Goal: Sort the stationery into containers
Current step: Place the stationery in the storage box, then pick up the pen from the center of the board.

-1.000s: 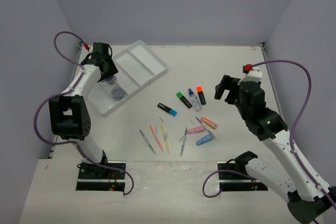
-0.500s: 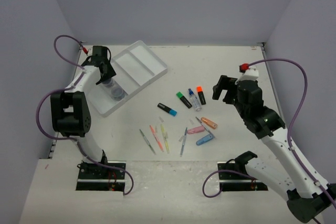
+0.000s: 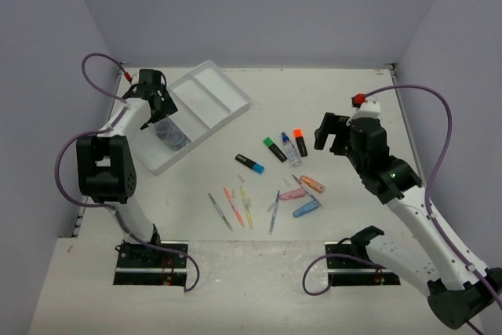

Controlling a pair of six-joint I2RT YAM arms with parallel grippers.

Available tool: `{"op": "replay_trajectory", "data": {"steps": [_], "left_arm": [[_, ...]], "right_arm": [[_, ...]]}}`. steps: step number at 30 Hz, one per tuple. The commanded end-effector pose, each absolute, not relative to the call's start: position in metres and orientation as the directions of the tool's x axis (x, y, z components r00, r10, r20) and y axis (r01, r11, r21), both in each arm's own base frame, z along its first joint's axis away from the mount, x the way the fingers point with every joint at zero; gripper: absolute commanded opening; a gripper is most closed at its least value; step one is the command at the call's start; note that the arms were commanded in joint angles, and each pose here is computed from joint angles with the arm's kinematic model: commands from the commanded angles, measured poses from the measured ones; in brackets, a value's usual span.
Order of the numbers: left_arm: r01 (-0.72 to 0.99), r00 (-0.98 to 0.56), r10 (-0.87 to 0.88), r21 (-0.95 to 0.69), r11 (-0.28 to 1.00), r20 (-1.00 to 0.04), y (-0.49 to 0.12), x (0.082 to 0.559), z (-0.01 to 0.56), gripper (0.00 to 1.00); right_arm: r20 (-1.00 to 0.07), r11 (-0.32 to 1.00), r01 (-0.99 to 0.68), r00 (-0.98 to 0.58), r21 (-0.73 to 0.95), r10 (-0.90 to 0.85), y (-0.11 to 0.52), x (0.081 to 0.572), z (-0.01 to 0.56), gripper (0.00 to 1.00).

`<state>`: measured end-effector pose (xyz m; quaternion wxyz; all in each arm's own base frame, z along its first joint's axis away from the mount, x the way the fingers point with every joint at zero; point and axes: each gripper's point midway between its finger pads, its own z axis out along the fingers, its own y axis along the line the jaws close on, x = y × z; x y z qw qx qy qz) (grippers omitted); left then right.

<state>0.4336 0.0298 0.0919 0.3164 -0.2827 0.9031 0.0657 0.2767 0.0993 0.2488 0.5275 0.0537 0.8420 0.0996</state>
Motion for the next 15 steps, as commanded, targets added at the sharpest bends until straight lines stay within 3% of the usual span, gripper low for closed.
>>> {"op": "replay_trajectory", "data": {"steps": [1, 3, 10, 15], "left_arm": [[-0.517, -0.511, -0.487, -0.199, 0.832, -0.709, 0.026, 0.442, 0.175, 0.95], [-0.442, -0.486, -0.461, -0.246, 0.863, -0.743, 0.009, 0.433, 0.213, 1.00], [-0.257, -0.395, -0.365, -0.280, 0.925, -0.843, -0.034, 0.363, 0.300, 1.00], [-0.146, -0.396, -0.309, -0.273, 0.951, -0.864, -0.039, 0.301, 0.286, 1.00]], "right_arm": [[-0.884, 0.974, -0.041, -0.429, 0.222, 0.184, 0.105, 0.283, 0.252, 0.99], [-0.881, 0.971, -0.078, -0.442, 0.226, 0.170, 0.113, 0.284, 0.250, 0.99], [-0.833, 0.949, -0.167, -0.534, 0.268, 0.141, 0.143, 0.287, 0.236, 0.99], [-0.786, 0.962, -0.174, -0.615, 0.209, 0.060, 0.157, 0.284, 0.209, 0.99]]}}
